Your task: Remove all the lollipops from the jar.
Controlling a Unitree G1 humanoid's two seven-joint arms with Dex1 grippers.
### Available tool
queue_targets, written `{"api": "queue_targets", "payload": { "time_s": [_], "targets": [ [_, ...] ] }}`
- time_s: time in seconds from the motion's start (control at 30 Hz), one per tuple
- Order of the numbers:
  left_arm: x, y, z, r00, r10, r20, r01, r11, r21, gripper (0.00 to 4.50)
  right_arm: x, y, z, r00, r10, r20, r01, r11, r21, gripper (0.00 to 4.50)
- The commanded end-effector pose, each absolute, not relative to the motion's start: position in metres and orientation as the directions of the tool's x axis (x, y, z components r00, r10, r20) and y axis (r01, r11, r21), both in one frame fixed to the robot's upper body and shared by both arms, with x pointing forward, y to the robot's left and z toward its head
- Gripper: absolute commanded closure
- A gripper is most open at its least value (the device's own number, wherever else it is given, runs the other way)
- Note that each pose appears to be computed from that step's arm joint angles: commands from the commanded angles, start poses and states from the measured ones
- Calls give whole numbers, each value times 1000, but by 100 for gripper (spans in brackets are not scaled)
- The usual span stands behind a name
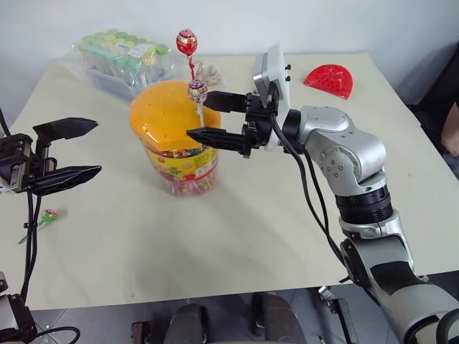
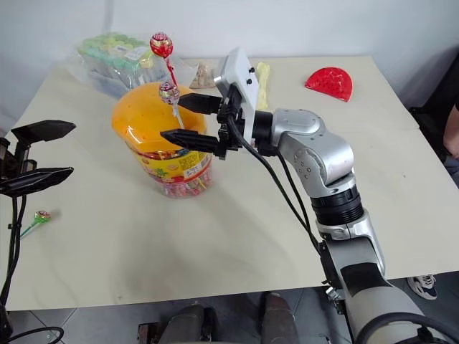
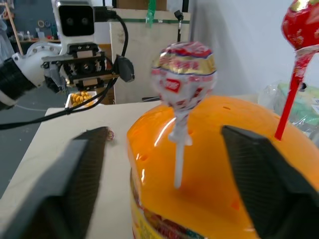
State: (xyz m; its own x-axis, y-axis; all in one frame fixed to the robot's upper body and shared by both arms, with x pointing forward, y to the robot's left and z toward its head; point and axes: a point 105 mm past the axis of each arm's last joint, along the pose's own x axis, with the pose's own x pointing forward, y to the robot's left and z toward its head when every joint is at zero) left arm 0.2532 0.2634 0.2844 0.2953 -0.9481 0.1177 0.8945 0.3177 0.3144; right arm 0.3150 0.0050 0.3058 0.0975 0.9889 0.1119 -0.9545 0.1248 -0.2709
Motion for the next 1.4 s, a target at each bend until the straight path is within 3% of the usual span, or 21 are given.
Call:
{"api": "queue_targets", "payload": {
  "time_s": [0.03,0.27,0.6,0.73,0.83,0.93,1.1,1.2,1.4],
  "targets": [
    [244,263,295,287,-946,151,873,323,365,0,309,5,324,64,986,155,-938,112,-327,226],
    [242,266,295,306,-936,172,860,349,372,0,309,5,337,61,981,183,-933,121,-340,448],
    [249,264,302,283,-940,192,861,337,381,0,308,-23,400,81,934,349,-895,222,-386,448],
    [251,265,305,277,-941,193,864,332,380,0,317,-56,405,217,925,313,-870,328,-367,448],
    [251,266,304,280,-941,189,866,333,372,0,323,-78,392,325,918,227,-866,385,-318,448],
    [251,269,301,292,-939,182,870,339,358,0,331,-114,360,483,875,30,-844,474,-251,448],
    [250,269,297,302,-936,182,872,348,344,0,353,-185,296,732,649,-207,-680,717,-154,448],
    [250,268,295,303,-936,178,875,348,337,0,356,-218,247,767,527,-365,-593,800,-90,448],
    [248,267,293,299,-938,178,877,343,336,0,363,-261,186,787,339,-516,-424,904,-52,448]
  ]
}}
